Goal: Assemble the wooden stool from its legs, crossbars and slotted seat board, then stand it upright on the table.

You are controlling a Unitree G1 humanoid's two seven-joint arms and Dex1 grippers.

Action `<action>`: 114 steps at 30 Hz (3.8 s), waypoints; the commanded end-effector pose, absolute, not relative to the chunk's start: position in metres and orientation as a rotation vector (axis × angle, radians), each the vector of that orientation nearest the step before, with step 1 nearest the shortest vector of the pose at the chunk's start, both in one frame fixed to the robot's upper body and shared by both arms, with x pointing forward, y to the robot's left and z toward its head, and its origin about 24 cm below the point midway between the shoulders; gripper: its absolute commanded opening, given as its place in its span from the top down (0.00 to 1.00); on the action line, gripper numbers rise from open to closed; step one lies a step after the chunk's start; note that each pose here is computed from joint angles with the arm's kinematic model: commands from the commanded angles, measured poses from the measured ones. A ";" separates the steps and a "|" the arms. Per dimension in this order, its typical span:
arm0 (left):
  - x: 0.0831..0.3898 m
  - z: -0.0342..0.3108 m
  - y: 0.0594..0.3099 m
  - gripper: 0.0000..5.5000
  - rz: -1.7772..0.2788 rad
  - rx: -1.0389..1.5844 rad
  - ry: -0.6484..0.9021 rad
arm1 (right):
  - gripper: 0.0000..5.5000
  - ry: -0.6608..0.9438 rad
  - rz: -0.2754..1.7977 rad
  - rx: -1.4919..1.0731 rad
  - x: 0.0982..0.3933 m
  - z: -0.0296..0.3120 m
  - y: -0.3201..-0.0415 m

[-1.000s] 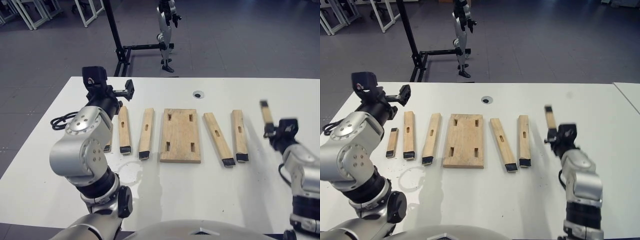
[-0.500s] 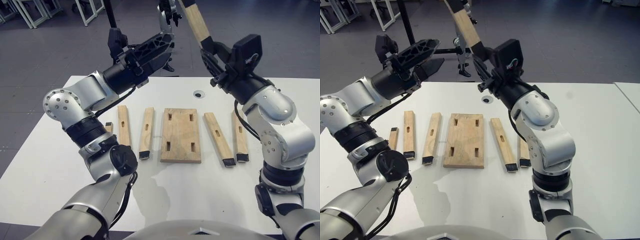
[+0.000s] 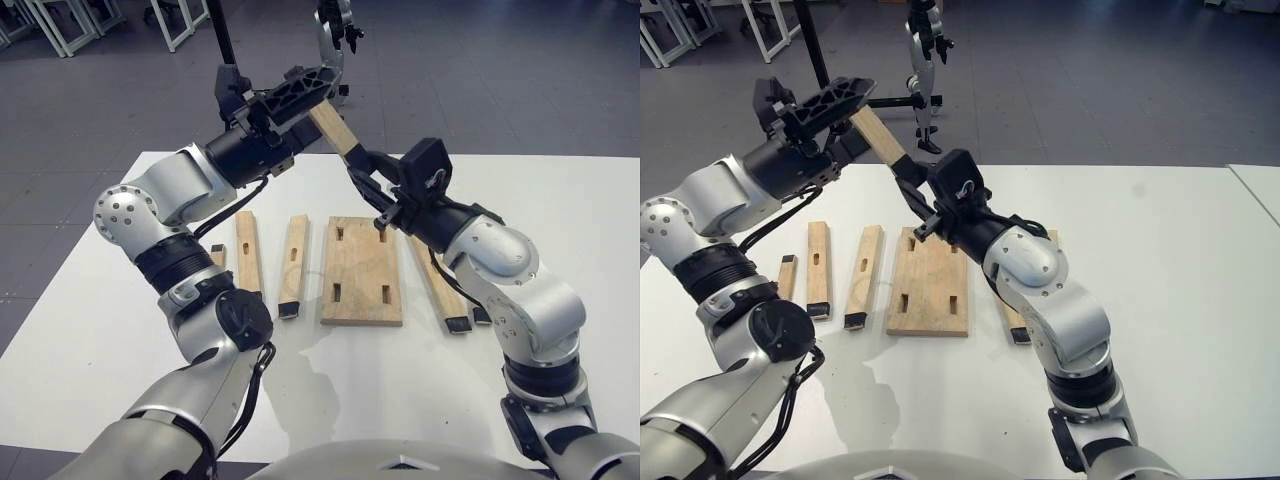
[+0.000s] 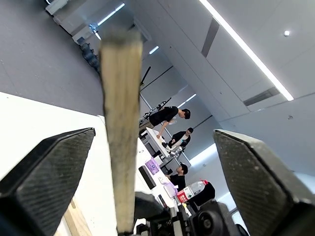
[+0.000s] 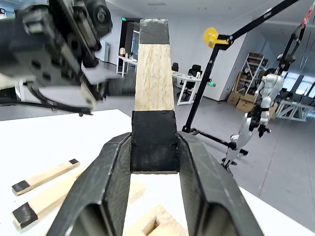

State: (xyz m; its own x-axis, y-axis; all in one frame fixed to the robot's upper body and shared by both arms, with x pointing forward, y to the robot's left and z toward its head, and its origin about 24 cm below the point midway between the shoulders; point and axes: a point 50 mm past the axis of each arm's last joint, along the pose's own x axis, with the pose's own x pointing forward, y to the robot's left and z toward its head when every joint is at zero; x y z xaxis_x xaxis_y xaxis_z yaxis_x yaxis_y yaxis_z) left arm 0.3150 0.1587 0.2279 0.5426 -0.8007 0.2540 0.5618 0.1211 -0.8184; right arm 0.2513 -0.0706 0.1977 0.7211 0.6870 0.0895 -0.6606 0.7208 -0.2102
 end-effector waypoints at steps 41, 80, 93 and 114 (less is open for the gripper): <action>0.331 0.241 0.224 0.92 -0.207 -0.755 0.088 | 0.24 -0.105 0.648 -0.206 0.258 0.187 -0.084; 0.292 0.075 0.222 0.92 0.204 0.001 0.125 | 0.00 -0.130 0.320 -0.162 0.280 0.191 -0.107; 0.248 -0.009 0.232 0.92 0.263 -0.039 0.425 | 0.00 -0.136 0.314 -0.161 0.280 0.194 -0.108; 0.267 0.080 0.224 0.92 0.276 -0.044 0.180 | 0.00 -0.133 0.298 -0.153 0.279 0.190 -0.107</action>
State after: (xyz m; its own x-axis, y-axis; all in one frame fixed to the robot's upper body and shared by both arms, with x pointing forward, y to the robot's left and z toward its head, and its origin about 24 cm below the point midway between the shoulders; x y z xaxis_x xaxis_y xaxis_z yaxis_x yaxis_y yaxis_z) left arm 0.2701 0.2248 0.0877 0.9537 0.2594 -0.1520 -0.2649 0.9641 -0.0168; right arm 0.2791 -0.1089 0.1878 0.9483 0.3025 0.0957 -0.2841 0.9440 -0.1679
